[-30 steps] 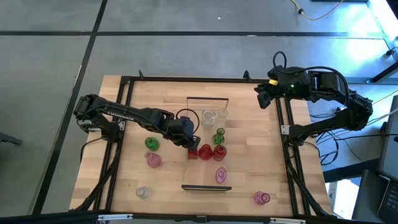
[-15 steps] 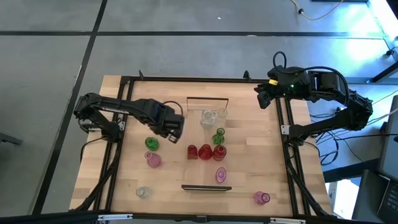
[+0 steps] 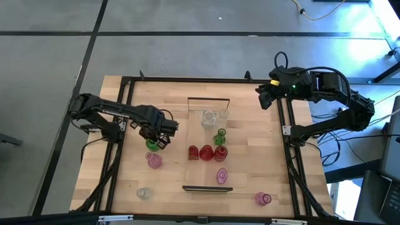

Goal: Sort vases onto shelf
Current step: Put the green vase aligned with the other green vase on the shelf

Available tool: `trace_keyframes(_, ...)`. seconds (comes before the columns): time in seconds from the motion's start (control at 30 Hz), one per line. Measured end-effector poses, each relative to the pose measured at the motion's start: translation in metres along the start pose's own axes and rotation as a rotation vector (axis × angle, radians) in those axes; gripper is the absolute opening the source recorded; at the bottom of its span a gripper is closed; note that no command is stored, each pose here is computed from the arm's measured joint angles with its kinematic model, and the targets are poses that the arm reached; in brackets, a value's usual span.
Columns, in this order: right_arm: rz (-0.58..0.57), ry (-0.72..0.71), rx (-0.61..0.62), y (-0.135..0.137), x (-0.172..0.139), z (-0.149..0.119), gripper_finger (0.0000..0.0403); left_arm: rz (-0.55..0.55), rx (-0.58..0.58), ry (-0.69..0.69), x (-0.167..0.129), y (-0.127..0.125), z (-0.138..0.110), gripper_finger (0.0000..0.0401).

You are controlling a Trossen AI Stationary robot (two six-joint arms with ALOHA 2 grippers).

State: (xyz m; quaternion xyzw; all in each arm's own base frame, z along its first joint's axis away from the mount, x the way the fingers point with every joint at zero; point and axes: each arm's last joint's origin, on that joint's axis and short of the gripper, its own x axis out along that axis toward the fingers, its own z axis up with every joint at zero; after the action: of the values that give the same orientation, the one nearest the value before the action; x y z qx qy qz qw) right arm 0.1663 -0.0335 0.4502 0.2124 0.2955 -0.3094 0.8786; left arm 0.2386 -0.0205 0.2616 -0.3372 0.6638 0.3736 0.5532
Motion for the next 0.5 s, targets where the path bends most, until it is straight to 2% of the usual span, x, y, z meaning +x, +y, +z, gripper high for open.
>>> trace_keyframes(0.23, 0.000, 0.000, -0.004, 0.000, 0.000, 0.000, 0.0085, -0.112, -0.074, -0.014, 0.018, 0.023, 0.001, 0.0051)
trace_keyframes(0.37, 0.000, 0.000, -0.004, 0.000, 0.000, 0.000, 0.0085, -0.128, -0.115, -0.022, 0.028, 0.036, 0.002, 0.0054)
trace_keyframes(0.5, 0.000, 0.000, -0.004, 0.000, 0.000, 0.000, 0.0085, -0.145, -0.126, -0.032, 0.039, 0.042, 0.003, 0.0075)
